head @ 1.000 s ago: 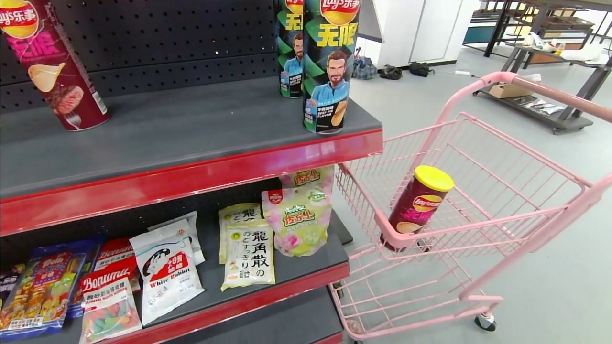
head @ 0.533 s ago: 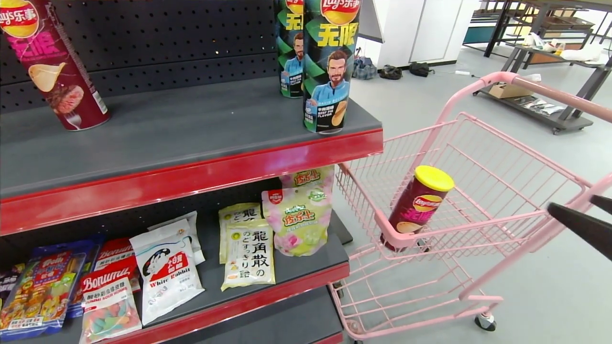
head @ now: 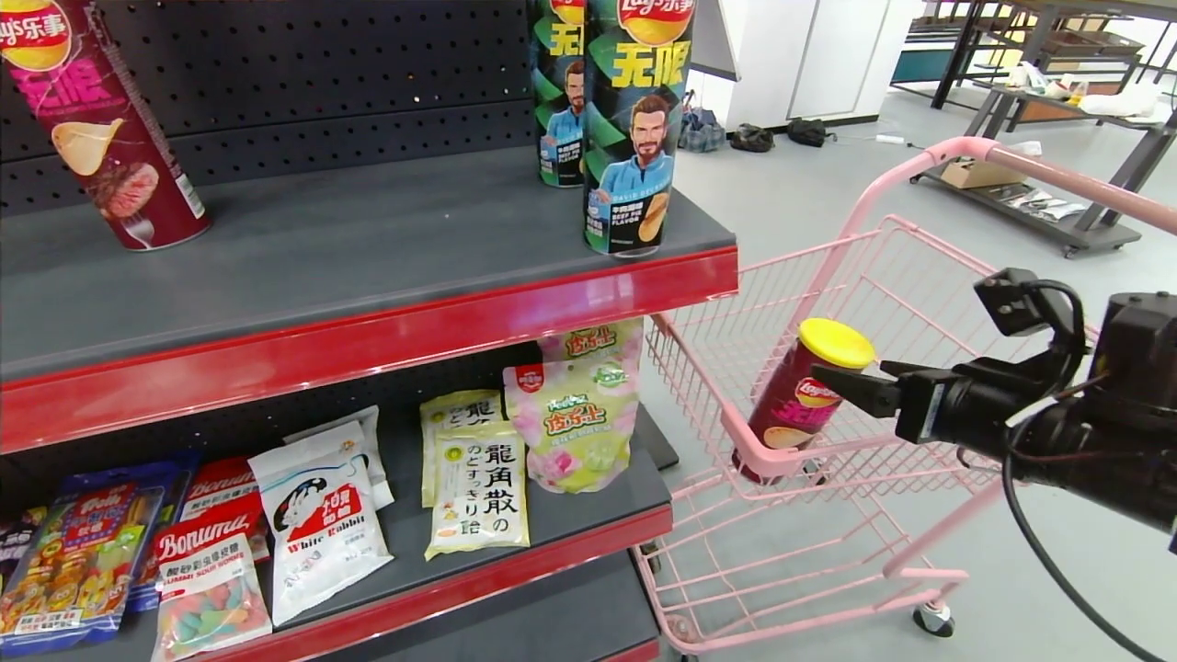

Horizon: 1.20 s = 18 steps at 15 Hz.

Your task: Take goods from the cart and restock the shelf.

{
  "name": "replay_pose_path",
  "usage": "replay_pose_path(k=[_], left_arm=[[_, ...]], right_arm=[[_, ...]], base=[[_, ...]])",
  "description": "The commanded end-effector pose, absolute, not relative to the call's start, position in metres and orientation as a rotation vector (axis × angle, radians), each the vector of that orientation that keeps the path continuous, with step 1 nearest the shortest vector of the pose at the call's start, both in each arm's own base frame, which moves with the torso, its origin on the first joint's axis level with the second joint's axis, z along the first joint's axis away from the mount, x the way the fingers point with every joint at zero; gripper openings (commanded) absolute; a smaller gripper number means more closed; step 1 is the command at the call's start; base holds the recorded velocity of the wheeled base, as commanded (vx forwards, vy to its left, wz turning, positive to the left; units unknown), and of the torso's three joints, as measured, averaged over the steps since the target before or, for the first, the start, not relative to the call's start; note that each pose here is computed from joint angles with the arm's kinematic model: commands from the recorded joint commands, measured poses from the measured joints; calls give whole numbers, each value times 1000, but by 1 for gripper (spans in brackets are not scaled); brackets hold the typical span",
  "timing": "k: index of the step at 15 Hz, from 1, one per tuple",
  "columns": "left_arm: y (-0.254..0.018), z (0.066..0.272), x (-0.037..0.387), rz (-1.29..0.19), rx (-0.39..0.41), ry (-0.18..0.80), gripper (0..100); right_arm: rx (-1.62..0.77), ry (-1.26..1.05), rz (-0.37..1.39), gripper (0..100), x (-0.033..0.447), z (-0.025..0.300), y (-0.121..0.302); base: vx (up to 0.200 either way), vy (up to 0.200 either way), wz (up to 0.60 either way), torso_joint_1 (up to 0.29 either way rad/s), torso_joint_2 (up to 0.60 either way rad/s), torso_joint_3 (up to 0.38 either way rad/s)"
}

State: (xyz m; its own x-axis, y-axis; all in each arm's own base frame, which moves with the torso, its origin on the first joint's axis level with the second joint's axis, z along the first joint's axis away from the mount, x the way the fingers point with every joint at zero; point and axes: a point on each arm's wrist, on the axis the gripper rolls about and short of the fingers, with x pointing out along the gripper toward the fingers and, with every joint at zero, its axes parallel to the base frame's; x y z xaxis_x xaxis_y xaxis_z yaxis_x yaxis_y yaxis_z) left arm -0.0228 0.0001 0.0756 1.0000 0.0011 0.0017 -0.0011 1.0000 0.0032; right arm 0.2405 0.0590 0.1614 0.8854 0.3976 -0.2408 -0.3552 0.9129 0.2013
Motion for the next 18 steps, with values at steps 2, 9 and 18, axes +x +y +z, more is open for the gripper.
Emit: replay_pose_path(k=[2, 9, 18], left_arm=[[0, 76, -23, 2, 3, -2, 100], [0, 76, -23, 2, 3, -2, 100], [0, 76, -23, 2, 3, -2, 100]], right_arm=[[158, 356, 383, 100, 264, 133, 64], [198, 385, 356, 100, 288, 114, 64], [192, 341, 378, 100, 314, 110, 75]], base=[[0, 0, 0, 0, 0, 0], [0, 0, 0, 0, 0, 0], [0, 0, 0, 0, 0, 0]])
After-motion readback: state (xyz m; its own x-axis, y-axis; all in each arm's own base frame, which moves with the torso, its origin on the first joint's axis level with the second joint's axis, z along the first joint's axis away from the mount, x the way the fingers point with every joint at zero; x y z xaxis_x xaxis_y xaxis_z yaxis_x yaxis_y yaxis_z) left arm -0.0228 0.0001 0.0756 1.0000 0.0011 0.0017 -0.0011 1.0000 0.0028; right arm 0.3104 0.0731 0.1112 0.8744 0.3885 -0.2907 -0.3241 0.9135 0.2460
